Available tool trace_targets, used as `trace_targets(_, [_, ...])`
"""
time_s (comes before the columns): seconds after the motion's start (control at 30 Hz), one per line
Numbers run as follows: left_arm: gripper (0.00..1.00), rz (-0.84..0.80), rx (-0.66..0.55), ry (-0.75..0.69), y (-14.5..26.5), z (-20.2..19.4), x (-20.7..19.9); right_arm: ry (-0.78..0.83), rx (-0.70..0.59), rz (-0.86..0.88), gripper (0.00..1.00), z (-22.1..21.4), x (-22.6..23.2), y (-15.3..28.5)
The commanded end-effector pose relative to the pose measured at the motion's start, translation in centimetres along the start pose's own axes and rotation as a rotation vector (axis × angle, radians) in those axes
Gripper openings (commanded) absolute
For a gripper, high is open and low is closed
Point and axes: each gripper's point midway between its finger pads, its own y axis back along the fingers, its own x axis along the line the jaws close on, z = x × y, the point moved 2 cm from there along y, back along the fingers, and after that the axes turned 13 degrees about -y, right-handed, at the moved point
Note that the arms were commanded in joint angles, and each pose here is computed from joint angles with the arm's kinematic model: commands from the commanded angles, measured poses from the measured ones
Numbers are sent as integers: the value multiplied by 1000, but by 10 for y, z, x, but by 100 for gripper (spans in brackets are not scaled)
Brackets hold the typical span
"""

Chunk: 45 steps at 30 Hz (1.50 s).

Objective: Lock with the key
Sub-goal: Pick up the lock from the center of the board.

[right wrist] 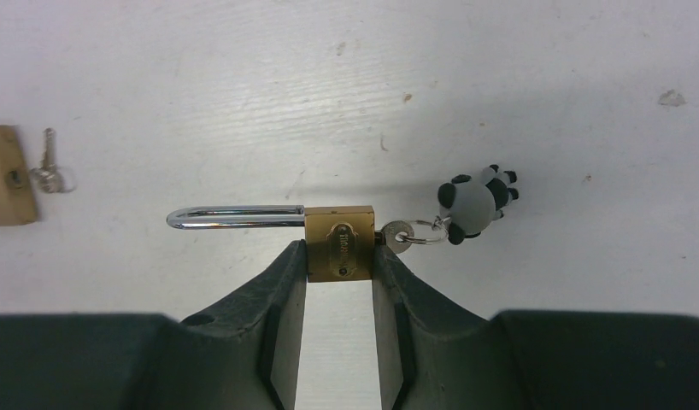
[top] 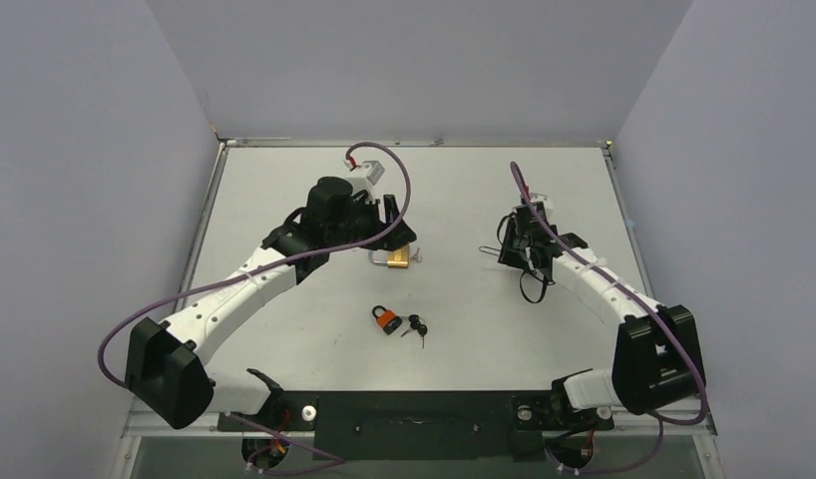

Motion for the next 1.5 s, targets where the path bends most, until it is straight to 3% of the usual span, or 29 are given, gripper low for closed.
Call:
trace_targets(0.0, [61, -89, -162, -209, -11, 57, -20, -5, -33, 128, 0, 9, 23, 31])
trace_targets(0.3, [57, -340, -81, -410, -29, 61, -59, 31, -44, 363, 0, 14, 61, 96])
trace_targets(0.7, [52, -386, -6, -548, -32, 49, -91, 49, -34, 593, 0, 29, 106, 159])
trace_targets(1.27, [43, -365, -11, -557, -40, 53, -94, 70, -31, 626, 0, 30, 121, 171])
trace_targets(1.47, [31, -365, -13, -550, -41, 54, -94, 68, -32, 620, 0, 29, 119, 170])
